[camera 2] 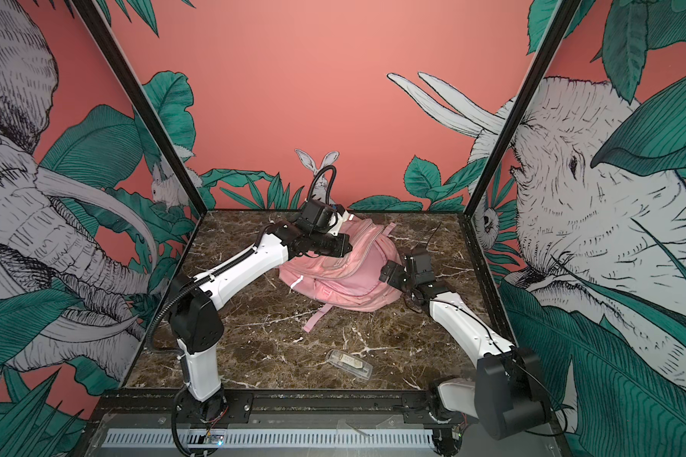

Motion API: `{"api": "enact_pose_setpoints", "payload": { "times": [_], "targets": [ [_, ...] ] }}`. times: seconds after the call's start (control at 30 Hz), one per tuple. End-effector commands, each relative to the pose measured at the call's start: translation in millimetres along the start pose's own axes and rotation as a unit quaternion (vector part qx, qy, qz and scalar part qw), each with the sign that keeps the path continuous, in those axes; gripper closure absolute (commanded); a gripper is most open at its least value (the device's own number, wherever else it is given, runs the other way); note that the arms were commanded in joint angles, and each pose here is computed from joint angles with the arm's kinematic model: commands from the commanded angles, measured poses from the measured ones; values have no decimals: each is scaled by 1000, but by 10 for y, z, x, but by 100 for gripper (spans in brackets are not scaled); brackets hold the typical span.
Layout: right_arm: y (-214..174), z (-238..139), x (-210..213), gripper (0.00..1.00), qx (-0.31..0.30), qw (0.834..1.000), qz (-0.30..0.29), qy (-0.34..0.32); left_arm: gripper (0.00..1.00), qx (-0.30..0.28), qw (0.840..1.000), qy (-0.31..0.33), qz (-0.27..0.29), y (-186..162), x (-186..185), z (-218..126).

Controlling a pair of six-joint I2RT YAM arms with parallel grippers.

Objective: Pack the student bag

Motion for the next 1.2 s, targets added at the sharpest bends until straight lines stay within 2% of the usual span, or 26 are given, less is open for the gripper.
{"api": "enact_pose_setpoints", "payload": {
  "times": [0.0,0.1,0.33,0.5,0.63,0.73,0.8,0.87,1.17],
  "targets": [
    [35,-144,27,2,-42,999,-23,-16,100,-17,1000,7,8,43,46,38],
    [61,-327,10,2,-90,991,-75,-65,100,7,1000,10,9,-61,89,144],
    [-77,-498,8,3,-74,988,-120,-62,100,43,999,-3,8,-219,88,384],
    [-218,-543,146,7,-53,986,-156,-17,75,41,999,-8,9,-218,47,357],
    [-280,-522,263,9,-40,983,-176,-9,51,35,999,3,25,-220,48,186],
    [-336,-503,375,9,-30,980,-199,-6,42,37,999,18,21,-317,160,54],
    [-374,-502,446,9,-31,977,-212,-1,39,32,999,23,15,-386,207,-57],
    [-412,-488,516,10,-28,975,-219,7,39,23,999,46,-4,-441,442,-201],
    [-681,-326,896,18,-2,967,-254,33,43,10,985,130,-111,-975,1338,-693]
  ]
}}
Point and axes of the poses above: each gripper's point midway between its finger pads, its own z axis out along the fingers, its own x axis along the line the jaws close on, y = z × x, the point moved 4 cm from there along -z, back along the fingers, and after that the axes turned 11 degrees about z, right-handed, at the moved point
